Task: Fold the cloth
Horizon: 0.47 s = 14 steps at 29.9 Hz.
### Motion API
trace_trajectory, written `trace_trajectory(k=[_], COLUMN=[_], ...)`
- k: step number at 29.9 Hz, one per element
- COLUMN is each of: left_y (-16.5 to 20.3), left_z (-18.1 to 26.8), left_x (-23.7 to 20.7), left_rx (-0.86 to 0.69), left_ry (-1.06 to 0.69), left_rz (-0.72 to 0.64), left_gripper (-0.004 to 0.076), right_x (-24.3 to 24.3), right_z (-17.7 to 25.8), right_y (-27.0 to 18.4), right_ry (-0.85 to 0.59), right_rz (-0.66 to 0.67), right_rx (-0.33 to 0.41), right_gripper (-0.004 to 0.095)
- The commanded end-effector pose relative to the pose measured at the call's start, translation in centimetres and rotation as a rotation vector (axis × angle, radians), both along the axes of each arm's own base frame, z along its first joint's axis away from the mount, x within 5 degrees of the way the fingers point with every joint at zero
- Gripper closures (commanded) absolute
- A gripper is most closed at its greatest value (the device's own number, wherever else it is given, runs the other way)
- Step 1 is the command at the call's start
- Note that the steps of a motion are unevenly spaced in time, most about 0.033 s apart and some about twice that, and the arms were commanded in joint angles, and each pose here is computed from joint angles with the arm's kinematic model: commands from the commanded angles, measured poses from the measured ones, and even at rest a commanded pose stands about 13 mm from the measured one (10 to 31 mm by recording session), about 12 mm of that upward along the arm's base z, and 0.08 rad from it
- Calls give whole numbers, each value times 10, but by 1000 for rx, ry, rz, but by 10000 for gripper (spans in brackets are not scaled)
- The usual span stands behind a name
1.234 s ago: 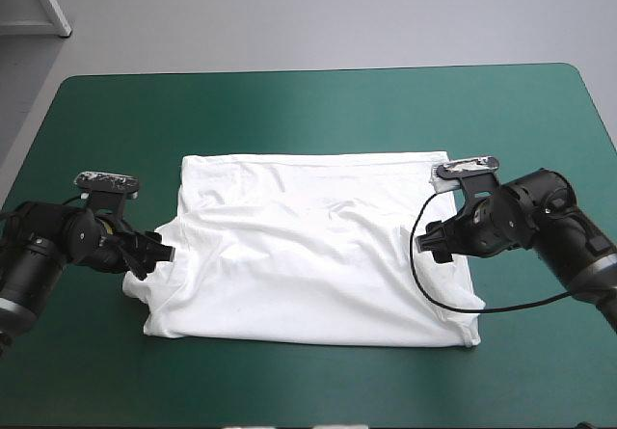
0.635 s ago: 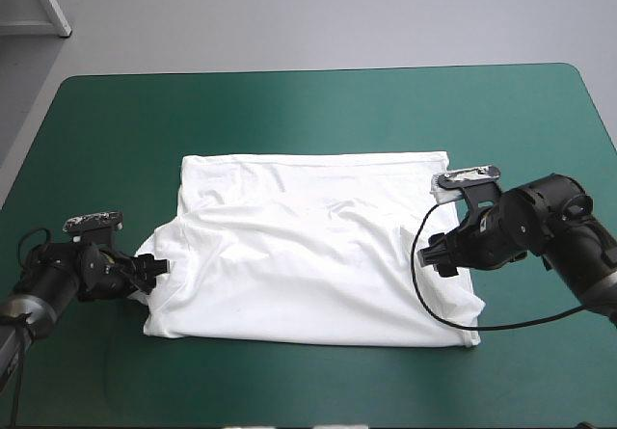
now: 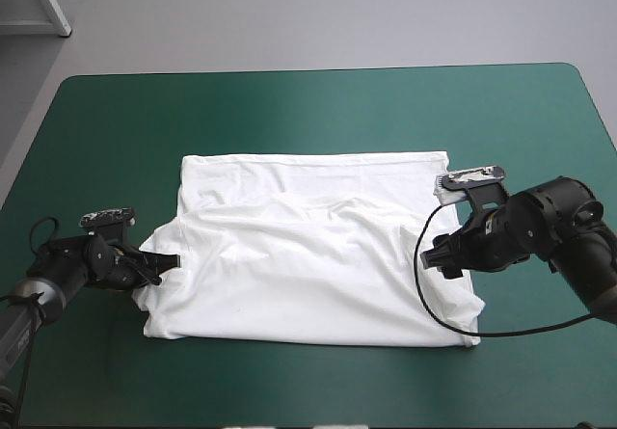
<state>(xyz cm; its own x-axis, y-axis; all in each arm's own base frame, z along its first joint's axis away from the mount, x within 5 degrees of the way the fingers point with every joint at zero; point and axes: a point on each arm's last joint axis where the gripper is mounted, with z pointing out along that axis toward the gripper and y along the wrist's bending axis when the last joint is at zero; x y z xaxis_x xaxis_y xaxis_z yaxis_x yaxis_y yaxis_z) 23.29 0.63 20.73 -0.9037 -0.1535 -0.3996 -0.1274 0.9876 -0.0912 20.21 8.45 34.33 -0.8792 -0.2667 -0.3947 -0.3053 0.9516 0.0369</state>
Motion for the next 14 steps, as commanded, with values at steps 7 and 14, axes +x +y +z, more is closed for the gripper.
trace_trajectory(k=[7,14], left_y=[-1,-9], left_z=[84,115], left_x=[-17,-30], left_rx=[15,-47], left_ry=[-343,-482], left_rz=[-3,-45], left_gripper=[734,734], right_x=[-2,0], right_z=[17,18], right_y=[-1,0], right_ry=[-85,-107], right_rz=[10,4], right_rx=[30,42], right_gripper=[238,238])
